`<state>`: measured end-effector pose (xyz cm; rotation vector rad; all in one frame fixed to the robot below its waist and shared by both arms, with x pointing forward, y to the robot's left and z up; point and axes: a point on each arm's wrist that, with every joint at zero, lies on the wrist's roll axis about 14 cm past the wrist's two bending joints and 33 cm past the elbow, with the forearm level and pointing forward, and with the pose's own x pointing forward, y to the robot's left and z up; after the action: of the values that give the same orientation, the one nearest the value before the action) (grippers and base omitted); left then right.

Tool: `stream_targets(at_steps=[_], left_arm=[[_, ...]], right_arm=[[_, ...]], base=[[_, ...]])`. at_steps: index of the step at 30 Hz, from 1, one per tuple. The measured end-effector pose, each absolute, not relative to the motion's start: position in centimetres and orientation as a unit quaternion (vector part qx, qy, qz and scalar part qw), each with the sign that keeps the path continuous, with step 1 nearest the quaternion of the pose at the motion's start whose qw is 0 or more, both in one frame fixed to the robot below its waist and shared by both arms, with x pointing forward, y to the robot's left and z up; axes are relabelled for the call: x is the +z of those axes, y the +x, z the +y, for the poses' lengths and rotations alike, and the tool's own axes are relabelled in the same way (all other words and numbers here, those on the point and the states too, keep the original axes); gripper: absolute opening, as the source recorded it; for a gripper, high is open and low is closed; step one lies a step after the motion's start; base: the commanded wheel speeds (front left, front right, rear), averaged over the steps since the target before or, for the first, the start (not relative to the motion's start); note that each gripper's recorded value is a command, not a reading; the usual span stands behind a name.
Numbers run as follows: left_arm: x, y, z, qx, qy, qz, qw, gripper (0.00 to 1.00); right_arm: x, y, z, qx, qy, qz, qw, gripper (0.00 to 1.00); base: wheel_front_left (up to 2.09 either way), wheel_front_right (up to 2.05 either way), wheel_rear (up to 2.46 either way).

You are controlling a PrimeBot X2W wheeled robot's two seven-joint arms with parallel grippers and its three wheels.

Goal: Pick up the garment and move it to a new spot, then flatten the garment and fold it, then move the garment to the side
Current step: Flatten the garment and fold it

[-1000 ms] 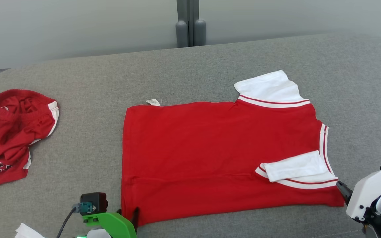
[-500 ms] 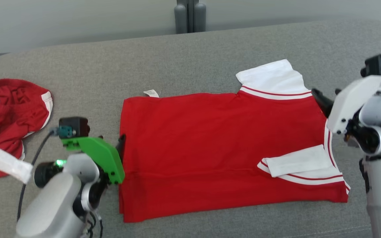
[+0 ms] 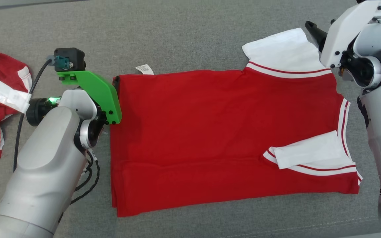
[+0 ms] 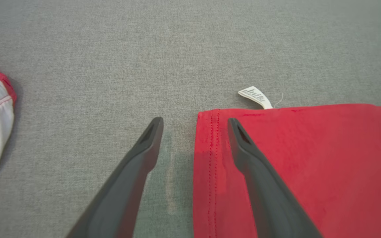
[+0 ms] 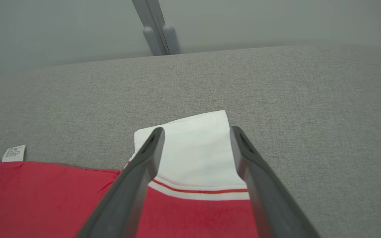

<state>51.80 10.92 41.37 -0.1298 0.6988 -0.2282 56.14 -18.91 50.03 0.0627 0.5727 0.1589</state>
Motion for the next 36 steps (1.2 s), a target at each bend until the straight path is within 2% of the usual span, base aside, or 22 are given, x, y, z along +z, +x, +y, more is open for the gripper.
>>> stream_targets(at_steps=[18,19,20,21,29,36], left_arm=[[36.4,52.8,9.7,-0.124,-0.023,0.374,0.919,1.0],[36.1,52.8,9.6,-0.129,-0.021,0.378,0.916,0.93],[35.9,52.7,9.5,-0.134,-0.02,0.382,0.914,0.24],[35.6,52.7,9.5,-0.135,-0.02,0.388,0.912,0.0],[35.0,52.5,8.6,-0.151,-0.031,0.383,0.911,0.0],[34.7,52.3,8.4,-0.153,-0.046,0.366,0.917,0.0]], right_arm=[[45.9,58.4,-19.5,0.078,0.014,0.327,0.942,1.0],[45.6,58.5,-19.7,0.076,0.014,0.33,0.941,1.0],[45.4,58.6,-19.8,0.074,0.016,0.331,0.94,1.0],[45.0,58.7,-20.0,0.07,0.023,0.337,0.939,1.0],[43.0,60.1,-22.5,0.03,0.039,0.342,0.939,1.0],[40.0,60.8,-22.3,0.025,0.006,0.387,0.922,1.0]], base=[[0.0,0.0,0.0],[0.0,0.0,0.0],[0.0,0.0,0.0],[0.0,0.0,0.0],[0.0,0.0,0.0],[0.0,0.0,0.0]])
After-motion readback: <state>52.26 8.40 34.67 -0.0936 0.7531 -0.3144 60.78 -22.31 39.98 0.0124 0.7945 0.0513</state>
